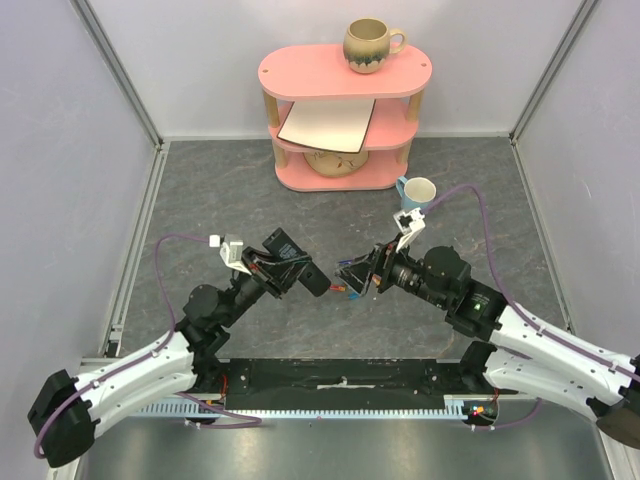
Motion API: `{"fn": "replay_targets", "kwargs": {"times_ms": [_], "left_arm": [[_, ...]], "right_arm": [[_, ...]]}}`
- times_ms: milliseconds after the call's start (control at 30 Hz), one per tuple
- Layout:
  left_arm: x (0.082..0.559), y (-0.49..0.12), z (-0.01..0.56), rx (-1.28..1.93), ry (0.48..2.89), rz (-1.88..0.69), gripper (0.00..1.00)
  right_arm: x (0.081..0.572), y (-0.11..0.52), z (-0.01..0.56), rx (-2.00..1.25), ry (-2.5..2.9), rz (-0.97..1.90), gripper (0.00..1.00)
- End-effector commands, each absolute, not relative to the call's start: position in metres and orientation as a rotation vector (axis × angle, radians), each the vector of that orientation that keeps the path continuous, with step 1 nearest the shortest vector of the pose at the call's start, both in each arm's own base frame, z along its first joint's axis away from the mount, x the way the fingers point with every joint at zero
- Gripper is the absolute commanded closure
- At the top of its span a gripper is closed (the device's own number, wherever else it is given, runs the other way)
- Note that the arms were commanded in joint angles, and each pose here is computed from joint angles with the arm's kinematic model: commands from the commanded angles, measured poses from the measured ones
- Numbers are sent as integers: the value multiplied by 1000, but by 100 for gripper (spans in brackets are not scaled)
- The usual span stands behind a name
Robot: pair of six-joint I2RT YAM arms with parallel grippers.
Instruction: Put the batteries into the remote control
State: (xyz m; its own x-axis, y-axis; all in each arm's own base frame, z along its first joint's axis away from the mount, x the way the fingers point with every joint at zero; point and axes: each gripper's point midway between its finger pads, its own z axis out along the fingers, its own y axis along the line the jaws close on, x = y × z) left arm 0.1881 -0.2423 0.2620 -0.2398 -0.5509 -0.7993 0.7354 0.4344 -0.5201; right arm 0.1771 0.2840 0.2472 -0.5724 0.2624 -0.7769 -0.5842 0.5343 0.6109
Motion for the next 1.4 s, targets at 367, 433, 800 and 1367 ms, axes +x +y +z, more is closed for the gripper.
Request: {"fn": "replay_targets", "kwargs": {"times_ms": [367,433,800,1367], "left_arm": [[210,-203,271,-54,1383,-1059,98],[209,-205,270,-50,1391,-1068,98],[205,-223,278,29,1358,-1136,98],[243,-217,278,-71,1436,-869,98]], "right_arm": [[223,242,270,429,1922,1046,24],[220,247,270,338,1938,1035,23],[193,298,250,-178,2062,1075,22],[216,314,231,163,2158,940,22]]}}
